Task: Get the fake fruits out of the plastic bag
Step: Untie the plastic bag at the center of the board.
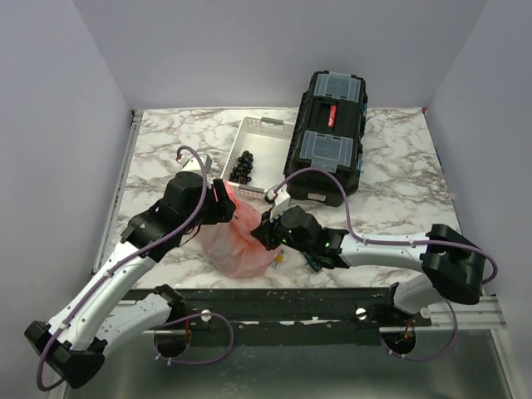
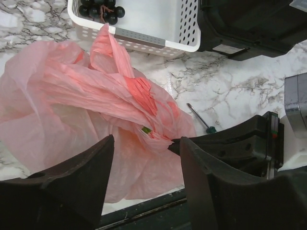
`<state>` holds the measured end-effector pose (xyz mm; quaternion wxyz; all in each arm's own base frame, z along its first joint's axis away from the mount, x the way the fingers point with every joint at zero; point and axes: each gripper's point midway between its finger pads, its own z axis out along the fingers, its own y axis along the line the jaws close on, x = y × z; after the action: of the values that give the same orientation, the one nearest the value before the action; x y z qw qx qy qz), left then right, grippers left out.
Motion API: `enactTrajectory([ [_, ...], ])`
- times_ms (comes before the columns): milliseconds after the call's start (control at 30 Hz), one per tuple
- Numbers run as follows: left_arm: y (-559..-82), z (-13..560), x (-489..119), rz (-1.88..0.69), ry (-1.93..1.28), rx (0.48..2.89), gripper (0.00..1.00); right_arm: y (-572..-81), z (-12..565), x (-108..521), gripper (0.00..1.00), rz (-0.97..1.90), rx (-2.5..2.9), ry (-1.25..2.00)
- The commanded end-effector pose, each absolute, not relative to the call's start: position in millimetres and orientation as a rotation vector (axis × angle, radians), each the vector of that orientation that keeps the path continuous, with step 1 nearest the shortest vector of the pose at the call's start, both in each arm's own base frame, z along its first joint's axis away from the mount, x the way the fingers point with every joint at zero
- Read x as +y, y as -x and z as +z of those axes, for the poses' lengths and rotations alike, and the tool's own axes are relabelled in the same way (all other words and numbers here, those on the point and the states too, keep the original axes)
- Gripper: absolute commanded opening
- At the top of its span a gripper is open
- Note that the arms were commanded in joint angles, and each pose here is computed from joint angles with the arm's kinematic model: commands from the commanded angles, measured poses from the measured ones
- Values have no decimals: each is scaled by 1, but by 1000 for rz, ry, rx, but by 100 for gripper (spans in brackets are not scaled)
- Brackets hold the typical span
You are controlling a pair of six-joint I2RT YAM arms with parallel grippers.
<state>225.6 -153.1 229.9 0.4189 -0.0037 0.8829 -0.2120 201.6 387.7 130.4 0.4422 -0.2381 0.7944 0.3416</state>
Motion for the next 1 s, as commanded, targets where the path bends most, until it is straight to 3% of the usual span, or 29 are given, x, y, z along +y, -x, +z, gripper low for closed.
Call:
enactTrajectory([
  [0,-235,234,-153,-505,187,2175,61,-199,141,389,1,872,1934,593],
  [167,-242,245,-158,-499,170,2162,63,-195,139,389,1,896,1937,595],
  [333,-247,219,-154,-360,378,2326,57,-195,136,388,1,890,1947,592],
  [567,-249,198,-169,-424,515,2352,61,-195,139,387,1,888,1941,600],
  [700,-258,186,-176,-396,496,2377,56,-196,139,388,1,881,1940,597],
  [800,-267,185,-179,-355,434,2383,42,-195,136,389,1,891,1942,603],
  [967,-279,182,-164,-284,429,2375,10,-192,134,390,1,903,1950,613],
])
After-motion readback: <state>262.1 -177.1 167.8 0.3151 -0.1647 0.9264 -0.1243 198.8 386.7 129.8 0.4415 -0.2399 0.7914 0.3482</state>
